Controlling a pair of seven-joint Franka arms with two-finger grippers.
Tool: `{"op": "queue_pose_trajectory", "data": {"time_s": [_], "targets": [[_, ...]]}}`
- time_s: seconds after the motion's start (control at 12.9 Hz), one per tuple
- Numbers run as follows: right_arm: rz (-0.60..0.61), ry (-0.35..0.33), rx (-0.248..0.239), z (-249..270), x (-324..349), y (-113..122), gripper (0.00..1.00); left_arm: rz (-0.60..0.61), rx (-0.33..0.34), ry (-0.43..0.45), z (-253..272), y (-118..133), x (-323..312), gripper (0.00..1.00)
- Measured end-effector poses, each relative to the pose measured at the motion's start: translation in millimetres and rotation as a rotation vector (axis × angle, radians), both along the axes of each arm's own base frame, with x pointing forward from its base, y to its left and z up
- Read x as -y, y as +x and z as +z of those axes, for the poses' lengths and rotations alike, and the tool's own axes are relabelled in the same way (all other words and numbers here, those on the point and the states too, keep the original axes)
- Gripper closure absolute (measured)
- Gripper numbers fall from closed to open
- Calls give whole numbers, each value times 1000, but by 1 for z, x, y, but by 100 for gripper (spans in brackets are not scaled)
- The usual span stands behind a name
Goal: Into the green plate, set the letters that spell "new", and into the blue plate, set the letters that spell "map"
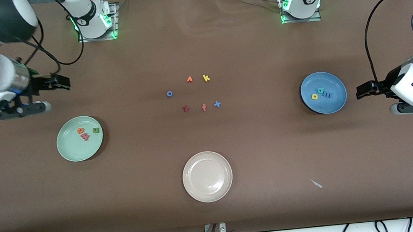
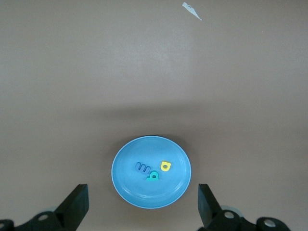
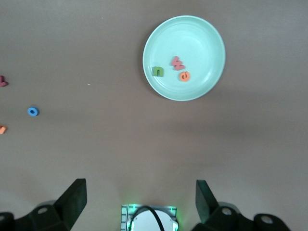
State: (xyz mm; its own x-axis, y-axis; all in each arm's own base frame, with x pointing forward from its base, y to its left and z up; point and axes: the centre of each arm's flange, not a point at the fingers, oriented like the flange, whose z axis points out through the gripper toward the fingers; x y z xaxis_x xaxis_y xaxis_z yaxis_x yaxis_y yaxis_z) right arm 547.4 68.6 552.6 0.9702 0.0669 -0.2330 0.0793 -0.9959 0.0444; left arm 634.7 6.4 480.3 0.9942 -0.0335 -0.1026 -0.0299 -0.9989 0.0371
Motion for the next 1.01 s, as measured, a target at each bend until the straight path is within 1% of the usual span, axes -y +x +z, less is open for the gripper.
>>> {"op": "queue_pose_trajectory", "data": {"time_s": [0.23, 0.39, 0.78, 1.01], "targets": [[-49, 13, 77, 56, 29, -11, 0, 0, -1, 0, -1, 0, 0, 0], [-76, 15, 85, 62, 44, -15, 0, 0, -1, 0, -1, 0, 0, 0], [-103, 25, 107, 51, 57, -4, 0, 0, -2, 0, -2, 0, 0, 0], [-96, 27, 114, 49, 53, -2, 0, -1, -3, 0, -2, 0, 0, 0]]}}
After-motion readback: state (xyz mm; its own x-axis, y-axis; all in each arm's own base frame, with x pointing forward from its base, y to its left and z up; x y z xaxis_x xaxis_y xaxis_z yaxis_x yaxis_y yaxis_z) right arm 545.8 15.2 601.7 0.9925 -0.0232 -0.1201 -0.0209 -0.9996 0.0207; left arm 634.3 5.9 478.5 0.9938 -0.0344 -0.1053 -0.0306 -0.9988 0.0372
